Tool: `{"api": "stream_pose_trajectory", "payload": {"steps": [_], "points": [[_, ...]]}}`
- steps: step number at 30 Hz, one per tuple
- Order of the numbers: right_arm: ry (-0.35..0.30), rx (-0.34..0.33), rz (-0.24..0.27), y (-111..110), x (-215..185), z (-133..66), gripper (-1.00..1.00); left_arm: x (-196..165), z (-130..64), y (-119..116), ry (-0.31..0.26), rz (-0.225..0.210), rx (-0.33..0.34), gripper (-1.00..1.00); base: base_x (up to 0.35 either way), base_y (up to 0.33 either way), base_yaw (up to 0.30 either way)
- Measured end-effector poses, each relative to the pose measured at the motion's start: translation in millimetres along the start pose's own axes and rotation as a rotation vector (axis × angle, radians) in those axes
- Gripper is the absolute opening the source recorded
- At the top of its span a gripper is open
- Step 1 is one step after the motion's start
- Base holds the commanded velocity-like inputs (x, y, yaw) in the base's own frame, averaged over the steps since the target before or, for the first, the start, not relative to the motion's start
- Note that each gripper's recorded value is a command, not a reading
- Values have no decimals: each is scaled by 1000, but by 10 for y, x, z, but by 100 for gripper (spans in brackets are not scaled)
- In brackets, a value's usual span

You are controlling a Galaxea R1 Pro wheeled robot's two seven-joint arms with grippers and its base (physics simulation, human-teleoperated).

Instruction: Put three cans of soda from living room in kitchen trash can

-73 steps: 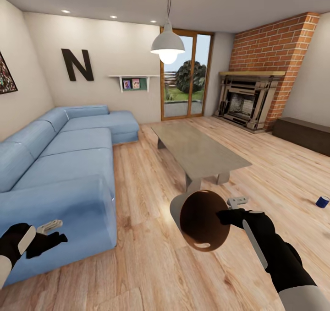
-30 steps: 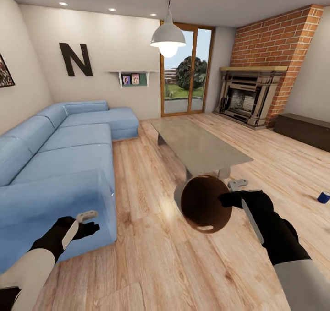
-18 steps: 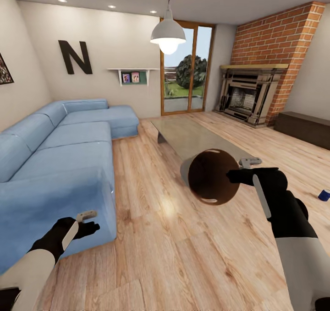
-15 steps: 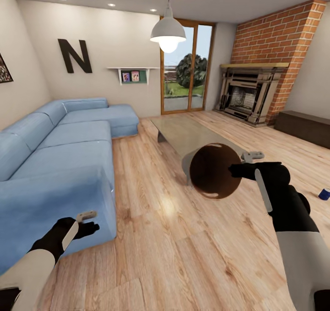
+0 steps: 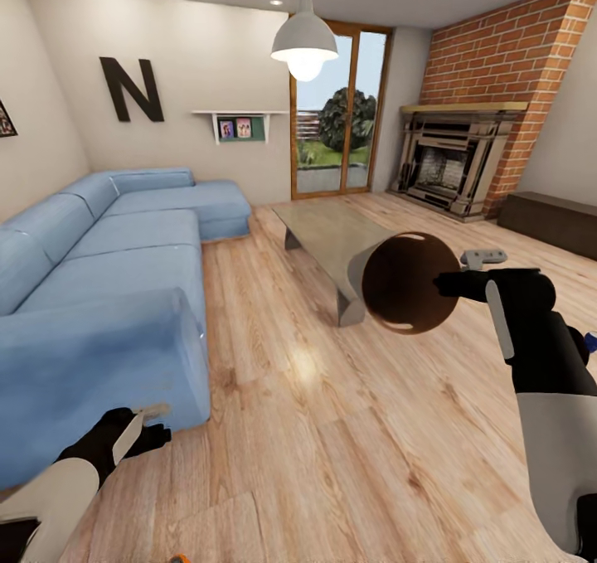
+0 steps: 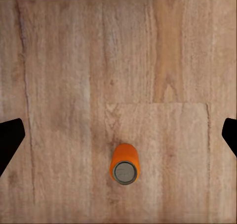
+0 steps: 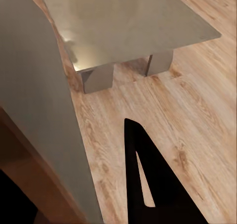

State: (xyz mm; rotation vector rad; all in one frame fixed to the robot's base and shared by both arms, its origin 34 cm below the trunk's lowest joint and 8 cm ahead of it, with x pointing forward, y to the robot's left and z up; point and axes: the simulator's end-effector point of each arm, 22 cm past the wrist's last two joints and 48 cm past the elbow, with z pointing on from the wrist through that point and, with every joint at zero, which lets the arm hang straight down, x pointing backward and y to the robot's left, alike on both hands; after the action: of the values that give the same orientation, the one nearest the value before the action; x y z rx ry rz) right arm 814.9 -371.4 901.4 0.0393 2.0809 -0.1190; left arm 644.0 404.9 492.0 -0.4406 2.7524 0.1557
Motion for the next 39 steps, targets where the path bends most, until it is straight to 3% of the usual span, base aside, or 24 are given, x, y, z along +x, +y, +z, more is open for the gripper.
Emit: {"api": "stream_pose_trajectory", "payload": {"steps": [7, 30, 32, 35, 39], "points": [[14, 23, -11, -45, 203, 106, -100, 241, 211, 4, 40, 0, 2, 100, 0, 0, 0], [69, 27, -12, -30, 900, 480, -100, 652, 776, -11, 79, 5, 1, 100, 0, 0, 0], [70, 29, -7, -110, 923, 504, -100, 717, 826, -121, 87, 9, 16, 100, 0, 0, 0], [85, 86, -32, -303, 1022, 549, -100, 799, 900, -252, 95, 14, 42, 100, 0, 0, 0], [93, 55, -12, -255, 1144, 615, -100, 885, 996, -325, 104, 16, 62, 100, 0, 0, 0]]}}
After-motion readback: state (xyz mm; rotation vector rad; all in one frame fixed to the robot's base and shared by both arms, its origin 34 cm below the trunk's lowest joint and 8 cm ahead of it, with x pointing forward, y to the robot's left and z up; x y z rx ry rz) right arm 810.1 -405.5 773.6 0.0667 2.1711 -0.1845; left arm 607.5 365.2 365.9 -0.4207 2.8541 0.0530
